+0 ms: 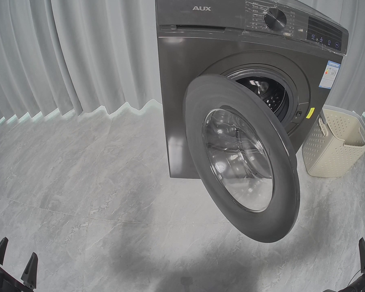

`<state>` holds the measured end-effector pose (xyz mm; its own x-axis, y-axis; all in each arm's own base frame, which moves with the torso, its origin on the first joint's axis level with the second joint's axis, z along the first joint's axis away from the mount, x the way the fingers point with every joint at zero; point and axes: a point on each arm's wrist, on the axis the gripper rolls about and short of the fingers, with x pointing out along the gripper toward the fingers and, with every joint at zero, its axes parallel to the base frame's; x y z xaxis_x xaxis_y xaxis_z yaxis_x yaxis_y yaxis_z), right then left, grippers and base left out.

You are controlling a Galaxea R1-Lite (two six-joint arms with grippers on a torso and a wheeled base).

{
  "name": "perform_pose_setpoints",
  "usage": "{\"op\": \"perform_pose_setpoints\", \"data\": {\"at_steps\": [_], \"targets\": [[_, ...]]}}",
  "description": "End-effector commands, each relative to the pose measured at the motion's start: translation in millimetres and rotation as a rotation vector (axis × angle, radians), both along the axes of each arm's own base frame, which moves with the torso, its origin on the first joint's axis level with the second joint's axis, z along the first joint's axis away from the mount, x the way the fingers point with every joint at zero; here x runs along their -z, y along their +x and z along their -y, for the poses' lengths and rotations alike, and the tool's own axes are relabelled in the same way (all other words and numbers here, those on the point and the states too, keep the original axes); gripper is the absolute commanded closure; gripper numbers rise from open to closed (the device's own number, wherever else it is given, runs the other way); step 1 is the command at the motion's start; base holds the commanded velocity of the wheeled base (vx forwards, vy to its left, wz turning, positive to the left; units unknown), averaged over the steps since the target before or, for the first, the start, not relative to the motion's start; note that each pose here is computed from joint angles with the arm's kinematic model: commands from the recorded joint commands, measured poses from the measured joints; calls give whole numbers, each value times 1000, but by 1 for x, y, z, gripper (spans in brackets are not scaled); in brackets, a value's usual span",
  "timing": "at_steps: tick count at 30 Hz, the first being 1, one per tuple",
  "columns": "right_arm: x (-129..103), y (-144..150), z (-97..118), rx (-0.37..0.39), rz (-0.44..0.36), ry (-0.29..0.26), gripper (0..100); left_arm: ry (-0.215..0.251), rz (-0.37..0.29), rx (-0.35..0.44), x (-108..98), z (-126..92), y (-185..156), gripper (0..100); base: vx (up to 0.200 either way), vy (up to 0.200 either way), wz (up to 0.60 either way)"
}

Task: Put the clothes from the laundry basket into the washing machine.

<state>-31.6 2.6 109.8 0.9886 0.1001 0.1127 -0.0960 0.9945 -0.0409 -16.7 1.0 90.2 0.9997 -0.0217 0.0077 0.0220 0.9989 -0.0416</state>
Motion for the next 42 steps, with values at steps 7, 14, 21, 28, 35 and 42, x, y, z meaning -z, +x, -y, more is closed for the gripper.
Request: {"op": "perform_pose_setpoints", "data": {"at_steps": [7, 14, 21, 28, 35, 42], "targets": [[-47, 35, -8, -369, -259, 12, 0, -10, 22, -74, 11, 0, -6, 0, 0, 0, 0], [-61, 84, -9, -442, -364, -36, 0, -8, 14, -42, 12, 1, -6, 0, 0, 0, 0], [-67, 130, -30, -641, -386, -71, 0, 5, 6, -23, 13, 1, -6, 0, 0, 0, 0], [-70, 161, -40, -602, -439, -83, 0, 6, 6, -23, 13, 1, -6, 0, 0, 0, 0], [-73, 182, -51, -590, -446, -87, 0, 5, 6, -23, 13, 1, -6, 0, 0, 0, 0], [-72, 188, -58, -610, -464, -89, 0, 5, 5, -23, 12, 1, -6, 0, 0, 0, 0]]}}
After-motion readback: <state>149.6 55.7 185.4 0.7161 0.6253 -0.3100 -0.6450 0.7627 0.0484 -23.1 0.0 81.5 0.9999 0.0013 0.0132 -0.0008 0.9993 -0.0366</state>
